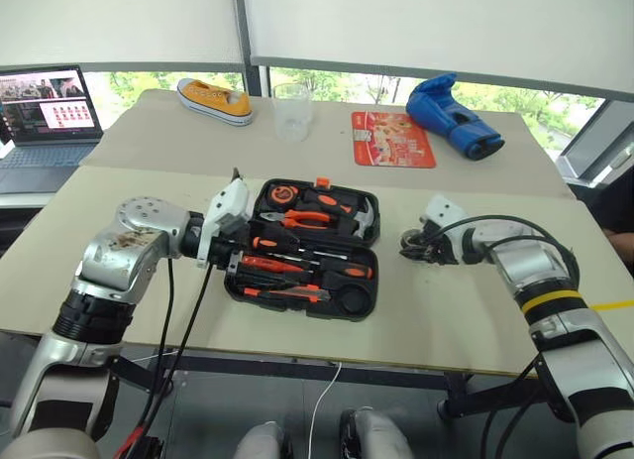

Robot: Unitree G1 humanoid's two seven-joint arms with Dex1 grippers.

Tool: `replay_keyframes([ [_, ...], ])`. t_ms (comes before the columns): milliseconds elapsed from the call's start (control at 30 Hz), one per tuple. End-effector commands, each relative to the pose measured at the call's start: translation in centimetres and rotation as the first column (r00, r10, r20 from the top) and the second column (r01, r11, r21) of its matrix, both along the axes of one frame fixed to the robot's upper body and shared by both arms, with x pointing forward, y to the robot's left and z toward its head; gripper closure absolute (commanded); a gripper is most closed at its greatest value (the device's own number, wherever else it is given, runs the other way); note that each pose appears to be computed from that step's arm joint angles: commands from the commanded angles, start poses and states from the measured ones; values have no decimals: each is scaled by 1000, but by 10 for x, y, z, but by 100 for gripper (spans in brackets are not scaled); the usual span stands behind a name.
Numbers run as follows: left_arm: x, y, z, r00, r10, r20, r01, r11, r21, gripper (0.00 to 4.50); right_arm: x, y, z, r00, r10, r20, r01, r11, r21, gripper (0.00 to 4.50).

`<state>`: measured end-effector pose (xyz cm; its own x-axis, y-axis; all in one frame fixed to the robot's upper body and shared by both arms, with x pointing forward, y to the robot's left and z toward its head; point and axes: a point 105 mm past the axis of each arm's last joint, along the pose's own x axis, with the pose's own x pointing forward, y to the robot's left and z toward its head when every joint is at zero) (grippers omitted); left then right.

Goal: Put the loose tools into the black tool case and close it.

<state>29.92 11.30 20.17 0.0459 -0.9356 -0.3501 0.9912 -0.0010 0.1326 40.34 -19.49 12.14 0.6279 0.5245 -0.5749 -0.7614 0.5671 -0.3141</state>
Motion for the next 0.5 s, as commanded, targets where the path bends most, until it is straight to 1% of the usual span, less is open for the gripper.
replay_keyframes([
  [33,0,-3,7,998,-35,49,34,999,11,0,-11,-2,27,998,49,41,-51,997,61,422],
  [67,-1,-3,5,998,-42,49,42,999,18,0,-17,0,35,997,70,38,-73,993,96,443],
  [133,-2,-1,2,997,-58,51,56,998,38,0,-41,16,53,983,179,32,-182,969,168,448],
  [200,-2,2,-1,996,-72,55,69,996,59,0,-73,42,67,947,320,25,-317,921,228,448],
  [267,-3,5,-3,995,-84,56,80,994,79,0,-107,72,70,885,465,19,-454,855,253,448],
  [333,-3,8,-4,994,-95,57,89,992,94,0,-128,90,67,840,542,13,-528,813,246,448],
  [433,-4,11,-7,991,-118,65,109,986,127,0,-141,113,52,812,583,7,-572,795,199,448],
  [500,-4,12,-7,990,-124,72,114,984,137,0,-135,120,38,826,563,3,-557,817,148,448],
])
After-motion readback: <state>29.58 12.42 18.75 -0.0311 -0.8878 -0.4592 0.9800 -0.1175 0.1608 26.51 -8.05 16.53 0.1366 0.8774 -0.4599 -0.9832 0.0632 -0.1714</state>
